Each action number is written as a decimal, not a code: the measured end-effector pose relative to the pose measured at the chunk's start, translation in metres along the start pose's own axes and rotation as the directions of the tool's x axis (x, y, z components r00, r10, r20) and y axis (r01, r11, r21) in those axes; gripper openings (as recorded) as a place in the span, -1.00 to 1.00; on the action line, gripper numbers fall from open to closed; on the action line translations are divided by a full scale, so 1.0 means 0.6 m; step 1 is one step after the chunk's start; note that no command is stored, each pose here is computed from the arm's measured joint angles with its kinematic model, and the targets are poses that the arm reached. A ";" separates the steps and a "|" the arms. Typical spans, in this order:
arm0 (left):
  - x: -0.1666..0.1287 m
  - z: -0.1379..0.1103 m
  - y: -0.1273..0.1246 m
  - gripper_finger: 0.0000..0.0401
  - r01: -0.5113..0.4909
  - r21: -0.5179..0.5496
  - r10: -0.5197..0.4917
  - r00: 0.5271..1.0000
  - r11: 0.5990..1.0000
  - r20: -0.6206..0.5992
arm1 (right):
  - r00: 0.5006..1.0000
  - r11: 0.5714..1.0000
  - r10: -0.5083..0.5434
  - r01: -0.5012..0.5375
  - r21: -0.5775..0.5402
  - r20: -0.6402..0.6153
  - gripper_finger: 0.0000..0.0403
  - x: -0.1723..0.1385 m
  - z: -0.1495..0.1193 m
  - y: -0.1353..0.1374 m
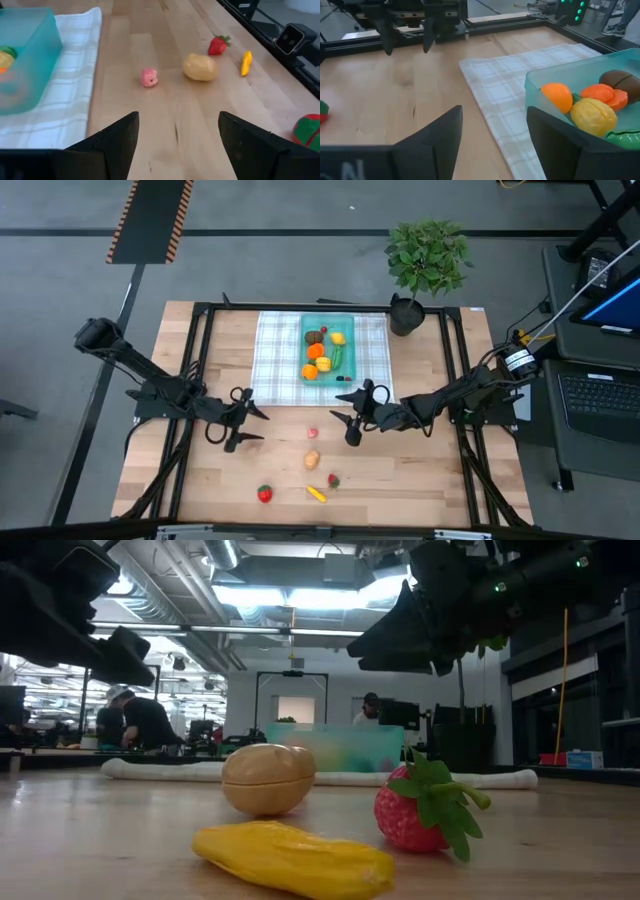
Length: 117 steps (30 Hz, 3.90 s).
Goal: Pick and placing Produce into tupperware
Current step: Put the left red strawberry into the green bin
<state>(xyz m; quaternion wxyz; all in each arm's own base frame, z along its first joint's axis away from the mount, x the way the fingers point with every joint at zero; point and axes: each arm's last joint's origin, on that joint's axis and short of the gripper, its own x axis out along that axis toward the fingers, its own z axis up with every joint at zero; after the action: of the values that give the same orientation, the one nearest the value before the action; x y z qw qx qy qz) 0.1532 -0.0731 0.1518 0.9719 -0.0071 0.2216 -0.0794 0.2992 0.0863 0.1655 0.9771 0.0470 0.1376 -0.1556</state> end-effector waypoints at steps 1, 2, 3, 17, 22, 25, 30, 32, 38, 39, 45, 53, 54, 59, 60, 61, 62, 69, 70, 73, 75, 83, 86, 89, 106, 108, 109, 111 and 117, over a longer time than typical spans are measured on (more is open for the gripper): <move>0.000 0.000 -0.001 0.32 0.004 -0.004 -0.004 1.000 1.000 0.000 | 1.000 1.000 0.009 -0.009 0.000 -0.002 0.10 0.000 0.000 0.000; -0.001 0.000 -0.003 0.32 0.009 -0.003 -0.009 1.000 1.000 0.004 | 1.000 1.000 0.016 -0.016 0.000 -0.004 0.10 0.000 0.000 0.001; -0.001 0.001 -0.005 0.32 0.017 -0.002 -0.017 1.000 1.000 0.008 | 1.000 1.000 0.027 -0.027 0.000 -0.007 0.10 0.000 0.000 0.001; -0.028 0.040 -0.083 0.32 0.114 0.115 -0.111 0.993 0.987 -0.036 | 0.997 0.997 0.076 -0.076 0.017 -0.012 0.10 -0.011 -0.004 0.018; -0.030 0.059 -0.126 0.32 0.103 0.151 -0.085 0.988 0.983 -0.126 | 0.994 0.994 0.105 -0.105 0.033 -0.014 0.10 -0.020 -0.008 0.031; -0.017 0.075 -0.155 0.32 0.111 0.186 -0.074 0.978 0.976 -0.194 | 0.992 0.992 0.123 -0.123 0.032 -0.012 0.10 -0.026 -0.009 0.038; 0.023 0.095 -0.199 0.32 0.107 0.318 0.005 0.944 0.942 -0.331 | 0.991 0.990 0.133 -0.133 0.050 -0.009 0.10 -0.029 -0.010 0.042; 0.040 0.099 -0.211 0.32 0.115 0.389 0.046 0.924 0.914 -0.380 | 0.991 0.990 0.133 -0.132 0.055 -0.009 0.10 -0.029 -0.010 0.042; 0.086 0.112 -0.236 0.32 0.153 0.408 0.046 0.898 0.900 -0.438 | 0.991 0.990 0.133 -0.132 0.055 -0.009 0.10 -0.029 -0.009 0.042; 0.090 0.113 -0.238 0.32 0.165 0.401 0.037 0.892 0.901 -0.451 | 0.991 0.990 0.133 -0.133 0.056 -0.007 0.10 -0.029 -0.009 0.042; 0.102 0.120 -0.247 0.32 0.177 0.388 0.020 0.891 0.905 -0.454 | 0.991 0.990 0.134 -0.133 0.056 -0.007 0.10 -0.029 -0.009 0.042; 0.102 0.122 -0.246 0.32 0.176 0.386 0.019 0.892 0.906 -0.451 | 0.991 0.990 0.133 -0.133 0.057 -0.006 0.10 -0.029 -0.009 0.042; 0.103 0.122 -0.245 0.32 0.174 0.385 0.020 0.892 0.906 -0.451 | 0.991 0.989 0.133 -0.133 0.057 -0.006 0.10 -0.029 -0.009 0.042; 0.104 0.122 -0.243 0.32 0.208 0.453 0.026 0.889 0.867 -0.456 | 0.991 0.990 0.133 -0.132 0.056 -0.006 0.10 -0.029 -0.009 0.042; 0.104 0.121 -0.244 0.32 0.237 0.485 0.017 0.886 0.842 -0.462 | 0.991 0.990 0.133 -0.132 0.056 -0.006 0.10 -0.029 -0.009 0.042; 0.104 0.119 -0.246 0.32 0.265 0.513 0.009 0.883 0.816 -0.470 | 0.991 0.990 0.133 -0.132 0.056 -0.006 0.10 -0.029 -0.009 0.042; 0.104 0.118 -0.246 0.32 0.289 0.536 0.003 0.879 0.793 -0.477 | 0.991 0.990 0.133 -0.132 0.056 -0.006 0.10 -0.029 -0.009 0.042; 0.103 0.116 -0.248 0.32 0.364 0.540 -0.049 0.858 0.759 -0.511 | 0.991 0.990 0.133 -0.132 0.056 -0.006 0.10 -0.029 -0.009 0.042; 0.104 0.114 -0.249 0.32 0.381 0.538 -0.058 0.851 0.752 -0.521 | 0.991 0.990 0.133 -0.132 0.056 -0.006 0.10 -0.029 -0.009 0.042; 0.110 0.104 -0.251 0.32 0.414 0.573 -0.050 0.838 0.707 -0.544 | 0.991 0.990 0.132 -0.132 0.056 -0.006 0.10 -0.029 -0.009 0.042; 0.117 0.094 -0.254 0.32 0.436 0.599 -0.039 0.828 0.671 -0.560 | 0.991 0.990 0.133 -0.132 0.056 -0.006 0.10 -0.029 -0.009 0.042; 0.134 0.065 -0.255 0.32 0.497 0.665 0.016 0.795 0.557 -0.607 | 0.991 0.990 0.133 -0.132 0.056 -0.006 0.10 -0.029 -0.009 0.042; 0.136 0.062 -0.255 0.31 0.504 0.673 0.021 0.792 0.541 -0.611 | 0.991 0.990 0.133 -0.132 0.056 -0.006 0.10 -0.029 -0.009 0.042; 0.139 0.061 -0.253 0.31 0.515 0.671 0.018 0.786 0.534 -0.618 | 0.991 0.990 0.133 -0.132 0.055 -0.006 0.10 -0.029 -0.009 0.042; 0.168 0.047 -0.246 0.27 0.615 0.647 -0.058 0.744 0.451 -0.666 | 0.991 0.990 0.133 -0.132 0.056 -0.007 0.10 -0.029 -0.009 0.042; 0.172 0.045 -0.246 0.27 0.618 0.644 -0.059 0.740 0.451 -0.670 | 0.991 0.990 0.132 -0.132 0.055 -0.009 0.10 -0.029 -0.009 0.042; 0.173 0.045 -0.245 0.27 0.618 0.642 -0.058 0.739 0.453 -0.671 | 0.991 0.990 0.132 -0.131 0.054 -0.010 0.10 -0.029 -0.010 0.042; 0.174 0.045 -0.245 0.27 0.621 0.640 -0.063 0.738 0.453 -0.672 | 0.991 0.990 0.132 -0.131 0.053 -0.010 0.10 -0.029 -0.010 0.042; 0.177 0.048 -0.245 0.27 0.638 0.656 -0.076 0.738 0.403 -0.671 | 0.991 0.990 0.131 -0.130 0.045 -0.015 0.10 -0.029 -0.010 0.042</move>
<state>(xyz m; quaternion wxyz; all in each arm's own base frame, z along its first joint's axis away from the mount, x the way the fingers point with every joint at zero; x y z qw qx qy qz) 0.2377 -0.2358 0.1397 0.6891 0.4499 0.4086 -0.3947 0.2898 0.1158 0.1656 0.9826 0.0787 0.1393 -0.0940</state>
